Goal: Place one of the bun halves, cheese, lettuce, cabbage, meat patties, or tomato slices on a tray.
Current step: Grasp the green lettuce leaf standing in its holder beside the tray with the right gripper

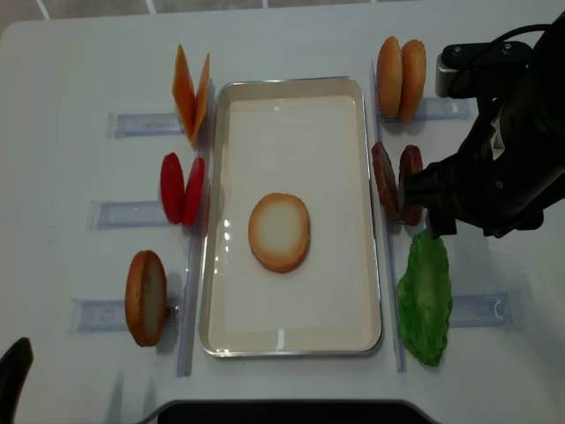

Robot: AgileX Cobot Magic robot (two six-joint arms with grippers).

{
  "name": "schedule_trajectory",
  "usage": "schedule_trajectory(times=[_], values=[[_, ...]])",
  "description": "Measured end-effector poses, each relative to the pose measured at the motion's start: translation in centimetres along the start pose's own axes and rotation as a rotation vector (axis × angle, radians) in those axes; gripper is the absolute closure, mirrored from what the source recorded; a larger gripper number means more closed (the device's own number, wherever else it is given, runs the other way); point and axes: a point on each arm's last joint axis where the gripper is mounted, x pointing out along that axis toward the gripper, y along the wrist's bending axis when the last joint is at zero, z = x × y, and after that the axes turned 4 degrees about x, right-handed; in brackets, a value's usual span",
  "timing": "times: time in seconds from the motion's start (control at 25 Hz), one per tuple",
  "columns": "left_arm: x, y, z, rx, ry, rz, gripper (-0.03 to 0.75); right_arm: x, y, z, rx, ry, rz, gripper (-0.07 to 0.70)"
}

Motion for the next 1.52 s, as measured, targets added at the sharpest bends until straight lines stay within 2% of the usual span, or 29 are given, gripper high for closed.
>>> schedule_trajectory(times=[0.32,0.6,0.8,1.04,1.16,1.24,1.28,1.52], values=[[0.0,0.0,0.0,0.000,0.000,0.000,0.401,0.4,0.6,-0.3,0.009,0.024,0.004,0.187],[0.0,0.0,0.0,0.000,0.000,0.000,0.480,4.0,-0.3,-2.8,0.016,0.139,-0.041,0.189],[0.0,0.0,0.0,0.000,0.000,0.000,0.524,4.3,-0.1,-2.7,0.024,0.114,-0.012,0.231],[0.0,0.0,0.0,0.000,0.000,0.000,0.534,4.3,0.3,-2.3,0.031,0.074,0.033,0.264],[0.0,0.0,0.0,0.000,0.000,0.000,0.534,4.3,0.3,-2.3,0.030,0.071,0.031,0.363],[0.0,0.0,0.0,0.000,0.000,0.000,0.534,4.3,0.3,-2.3,0.022,0.072,0.027,0.534],[0.0,0.0,0.0,0.000,0.000,0.000,0.534,4.3,0.2,-2.3,0.019,0.073,0.025,0.582],[0.0,0.0,0.0,0.000,0.000,0.000,0.552,3.7,0.5,-2.1,0.000,0.086,0.025,0.596]])
